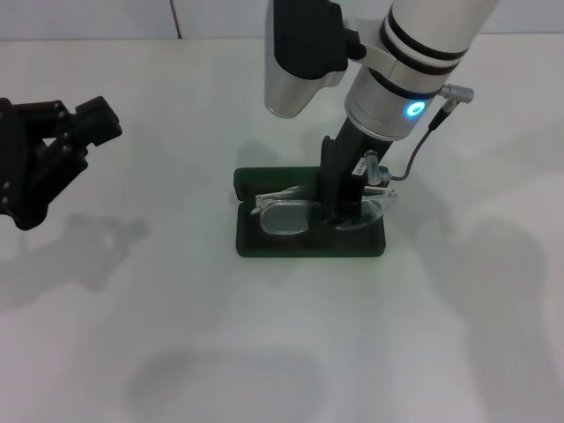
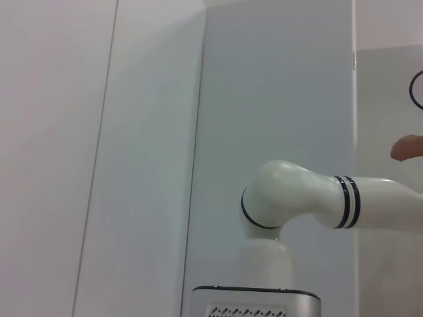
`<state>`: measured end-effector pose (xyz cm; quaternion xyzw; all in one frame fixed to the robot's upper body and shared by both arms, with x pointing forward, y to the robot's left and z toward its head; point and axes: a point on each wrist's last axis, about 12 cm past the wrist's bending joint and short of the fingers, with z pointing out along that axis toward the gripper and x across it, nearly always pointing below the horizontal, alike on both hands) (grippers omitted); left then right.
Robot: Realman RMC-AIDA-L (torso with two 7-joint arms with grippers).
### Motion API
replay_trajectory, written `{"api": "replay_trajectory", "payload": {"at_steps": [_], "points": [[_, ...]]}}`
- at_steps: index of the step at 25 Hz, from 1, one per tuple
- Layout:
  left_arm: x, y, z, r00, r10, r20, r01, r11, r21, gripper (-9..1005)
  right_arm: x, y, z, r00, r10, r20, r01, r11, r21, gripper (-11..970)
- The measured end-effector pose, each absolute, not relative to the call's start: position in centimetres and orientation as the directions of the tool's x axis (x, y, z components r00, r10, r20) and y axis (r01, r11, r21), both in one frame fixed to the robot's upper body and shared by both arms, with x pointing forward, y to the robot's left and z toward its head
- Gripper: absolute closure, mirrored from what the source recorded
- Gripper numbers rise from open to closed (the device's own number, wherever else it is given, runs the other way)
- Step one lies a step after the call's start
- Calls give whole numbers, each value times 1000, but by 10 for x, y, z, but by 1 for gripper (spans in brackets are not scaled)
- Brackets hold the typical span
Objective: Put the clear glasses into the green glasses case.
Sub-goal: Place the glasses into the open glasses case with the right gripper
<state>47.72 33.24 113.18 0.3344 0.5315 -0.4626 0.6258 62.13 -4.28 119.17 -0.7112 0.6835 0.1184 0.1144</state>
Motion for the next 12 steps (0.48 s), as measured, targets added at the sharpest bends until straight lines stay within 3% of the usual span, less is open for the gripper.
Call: {"api": "replay_trajectory", "payload": {"at_steps": [12], "points": [[477, 330, 1129, 6, -230, -973, 935, 347, -76, 917, 622, -47, 1186, 6, -947, -322, -1000, -15, 24, 834]]}}
